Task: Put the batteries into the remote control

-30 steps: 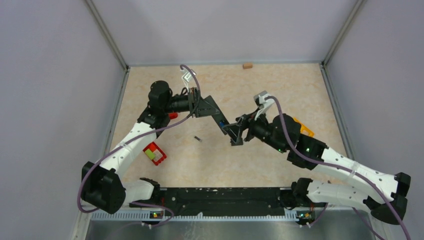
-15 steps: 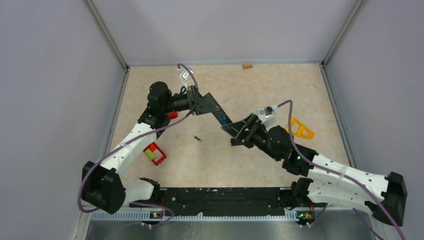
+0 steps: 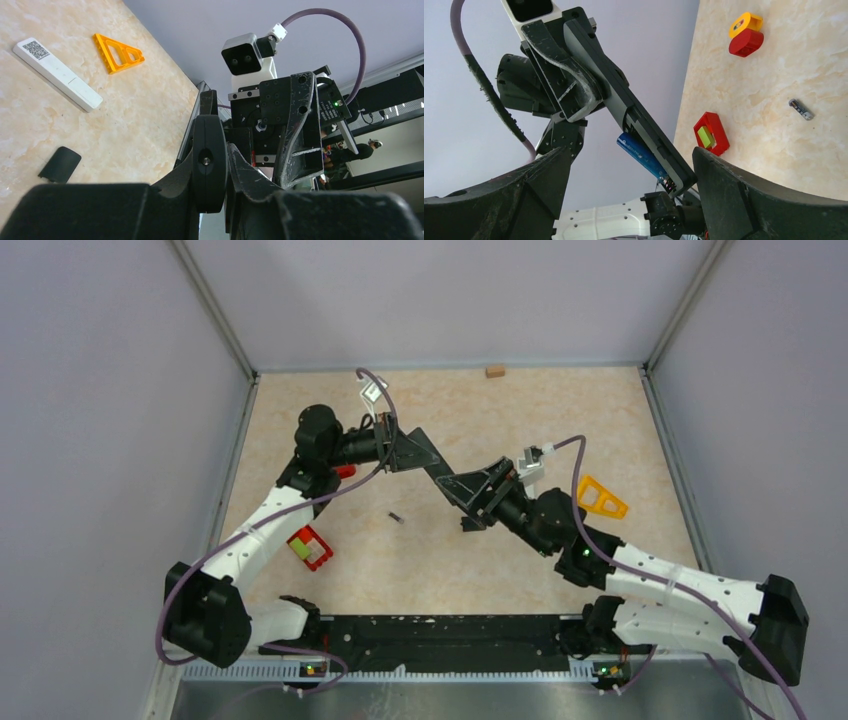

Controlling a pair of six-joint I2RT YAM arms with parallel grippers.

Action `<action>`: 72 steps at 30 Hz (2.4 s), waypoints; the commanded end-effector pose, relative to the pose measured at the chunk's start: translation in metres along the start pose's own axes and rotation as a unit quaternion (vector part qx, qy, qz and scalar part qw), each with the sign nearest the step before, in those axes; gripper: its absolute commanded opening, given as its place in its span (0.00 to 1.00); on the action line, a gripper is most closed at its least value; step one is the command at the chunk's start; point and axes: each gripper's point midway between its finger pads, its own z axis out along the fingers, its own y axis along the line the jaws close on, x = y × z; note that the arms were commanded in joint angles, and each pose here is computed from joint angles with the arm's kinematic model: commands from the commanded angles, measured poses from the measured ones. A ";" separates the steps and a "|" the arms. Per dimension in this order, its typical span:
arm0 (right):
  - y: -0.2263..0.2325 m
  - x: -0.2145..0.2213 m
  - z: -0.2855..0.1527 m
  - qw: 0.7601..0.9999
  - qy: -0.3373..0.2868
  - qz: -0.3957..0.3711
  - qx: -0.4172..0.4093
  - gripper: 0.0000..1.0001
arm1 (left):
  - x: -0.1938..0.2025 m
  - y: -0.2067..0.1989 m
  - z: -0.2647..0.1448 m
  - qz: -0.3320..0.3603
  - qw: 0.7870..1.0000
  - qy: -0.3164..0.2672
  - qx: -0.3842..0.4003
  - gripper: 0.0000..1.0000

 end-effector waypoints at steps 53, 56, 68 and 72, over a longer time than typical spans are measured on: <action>0.022 -0.013 0.010 0.999 -0.016 0.015 -0.031 0.37 | -0.004 -0.020 -0.007 0.050 0.998 -0.015 0.022 0.00; 0.021 -0.013 0.010 0.999 -0.016 0.014 -0.032 0.35 | -0.004 -0.020 -0.007 0.048 0.999 -0.016 0.022 0.00; 0.024 -0.025 0.003 0.999 -0.036 -0.020 -0.028 0.74 | -0.004 -0.009 -0.005 0.049 0.999 -0.019 0.008 0.00; 0.014 -0.032 -0.004 0.998 -0.044 -0.046 -0.013 0.75 | -0.004 0.000 -0.005 0.048 0.999 -0.016 -0.007 0.00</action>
